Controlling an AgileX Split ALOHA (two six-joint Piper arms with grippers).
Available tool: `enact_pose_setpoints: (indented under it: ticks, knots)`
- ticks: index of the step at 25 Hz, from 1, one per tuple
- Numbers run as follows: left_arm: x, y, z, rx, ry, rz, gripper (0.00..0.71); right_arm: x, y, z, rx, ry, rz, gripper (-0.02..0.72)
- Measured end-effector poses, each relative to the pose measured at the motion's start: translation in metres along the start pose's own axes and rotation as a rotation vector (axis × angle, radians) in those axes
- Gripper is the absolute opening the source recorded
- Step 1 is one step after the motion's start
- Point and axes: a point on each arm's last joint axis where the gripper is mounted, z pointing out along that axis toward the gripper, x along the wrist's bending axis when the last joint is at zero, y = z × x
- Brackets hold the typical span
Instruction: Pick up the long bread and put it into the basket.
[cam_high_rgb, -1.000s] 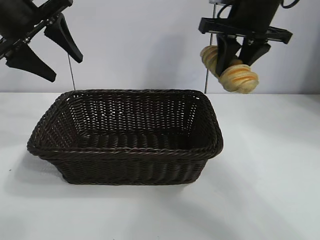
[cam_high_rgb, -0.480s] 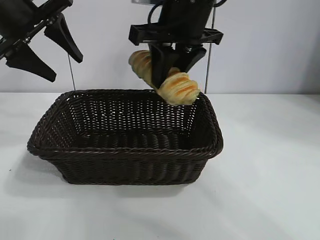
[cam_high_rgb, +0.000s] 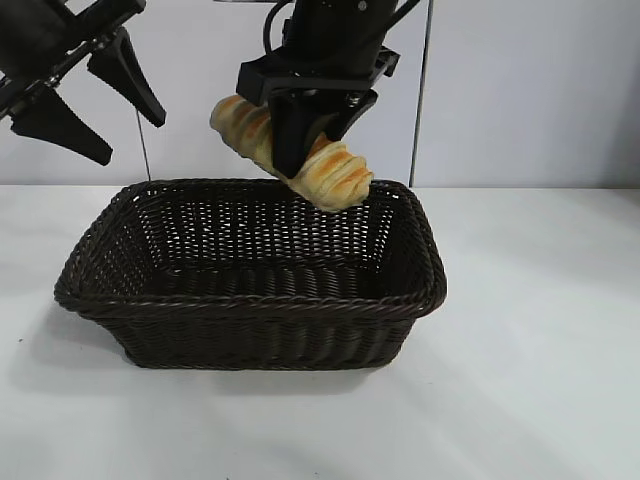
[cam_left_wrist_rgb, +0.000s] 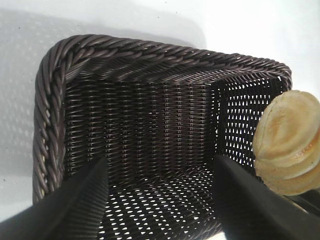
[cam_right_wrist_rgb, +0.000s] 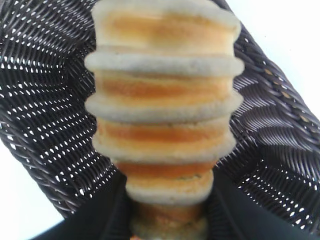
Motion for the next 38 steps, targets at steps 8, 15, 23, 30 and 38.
enact_pose_setpoints:
  ticks: [8, 15, 23, 30, 38]
  knots:
    - [0.0, 0.0, 0.0, 0.0, 0.0, 0.0, 0.445, -0.004, -0.001, 0.032, 0.039, 0.009, 0.027, 0.298]
    - [0.0, 0.0, 0.0, 0.001, 0.0, 0.002, 0.445, -0.004, -0.001, 0.032, 0.038, 0.009, 0.034, 0.498]
    - [0.0, 0.0, 0.0, 0.001, 0.0, 0.002, 0.445, -0.007, -0.001, 0.018, 0.016, 0.009, 0.108, 0.577]
    - [0.0, 0.0, 0.0, 0.001, 0.0, 0.003, 0.445, -0.037, -0.013, -0.026, -0.062, 0.071, 0.24, 0.579]
    - [0.0, 0.0, 0.0, 0.001, 0.0, 0.003, 0.445, -0.059, -0.031, -0.074, -0.121, 0.067, 0.313, 0.579]
